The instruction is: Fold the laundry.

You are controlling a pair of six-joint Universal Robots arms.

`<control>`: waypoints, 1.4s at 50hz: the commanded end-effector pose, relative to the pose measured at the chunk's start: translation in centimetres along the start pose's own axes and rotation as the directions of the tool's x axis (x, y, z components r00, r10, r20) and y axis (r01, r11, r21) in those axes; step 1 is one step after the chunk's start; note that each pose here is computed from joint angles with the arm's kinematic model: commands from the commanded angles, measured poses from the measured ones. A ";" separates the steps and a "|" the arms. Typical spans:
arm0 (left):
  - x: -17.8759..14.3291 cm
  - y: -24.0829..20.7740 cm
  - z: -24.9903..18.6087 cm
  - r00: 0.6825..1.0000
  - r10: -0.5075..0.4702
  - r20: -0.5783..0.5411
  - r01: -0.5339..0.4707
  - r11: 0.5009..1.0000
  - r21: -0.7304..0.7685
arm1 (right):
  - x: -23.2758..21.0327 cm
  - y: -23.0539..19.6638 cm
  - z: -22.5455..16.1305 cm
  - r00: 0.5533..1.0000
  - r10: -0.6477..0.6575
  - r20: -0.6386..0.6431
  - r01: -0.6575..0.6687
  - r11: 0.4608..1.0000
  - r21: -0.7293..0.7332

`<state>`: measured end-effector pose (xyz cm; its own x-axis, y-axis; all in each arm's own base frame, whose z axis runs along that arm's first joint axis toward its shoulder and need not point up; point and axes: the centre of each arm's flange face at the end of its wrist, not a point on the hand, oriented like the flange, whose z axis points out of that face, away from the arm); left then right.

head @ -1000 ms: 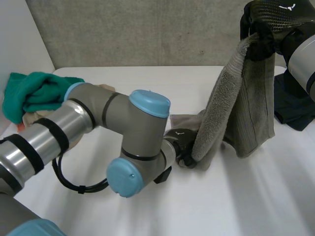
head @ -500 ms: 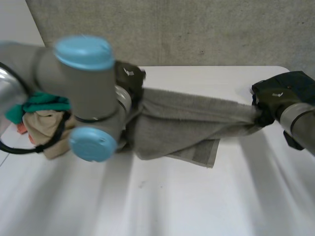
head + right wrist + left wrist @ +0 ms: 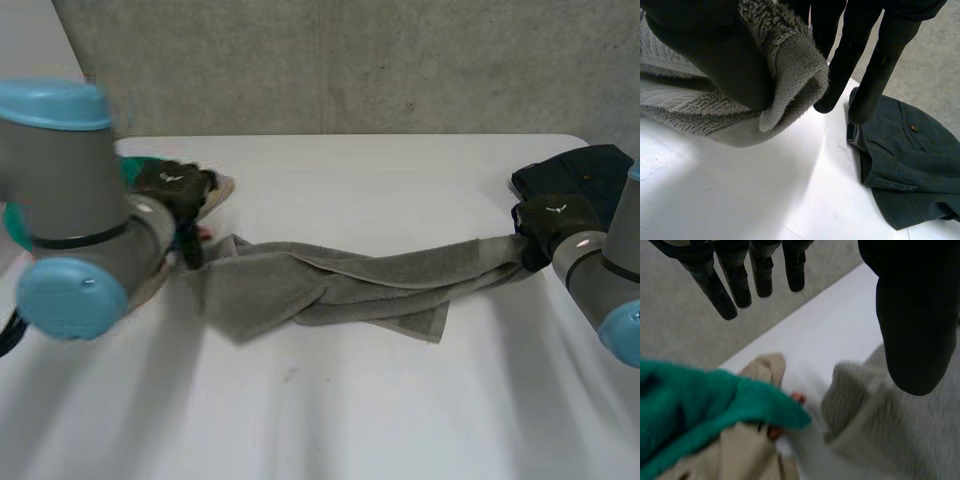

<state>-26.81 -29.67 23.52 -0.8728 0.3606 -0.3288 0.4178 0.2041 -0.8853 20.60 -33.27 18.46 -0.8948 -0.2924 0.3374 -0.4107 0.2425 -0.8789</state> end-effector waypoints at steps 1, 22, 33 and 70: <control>-3.4 3.3 2.7 0.999 -0.034 -0.039 0.032 0.999 -0.043 | -0.9 0.0 -0.5 0.999 -0.016 0.028 0.016 1.000 -0.006; -2.9 6.2 4.7 0.975 -0.132 -0.176 0.097 0.976 -0.196 | 0.0 0.0 -0.9 1.000 -0.009 0.012 0.010 1.000 -0.028; -3.7 5.0 2.5 0.973 -0.157 -0.169 0.132 0.980 -0.149 | 0.3 0.1 -0.7 1.000 -0.017 0.004 0.017 0.999 -0.031; -7.7 -5.4 -7.4 0.999 -0.044 0.009 0.042 0.985 0.165 | 6.9 -9.4 -9.6 0.993 -0.116 0.002 0.116 0.991 0.068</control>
<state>-22.45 -30.94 24.13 -0.8778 0.4190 -0.2323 0.3565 0.2474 -0.9010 18.00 -31.21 25.61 -0.8697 -0.3046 0.3884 -0.4615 0.2228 -0.8587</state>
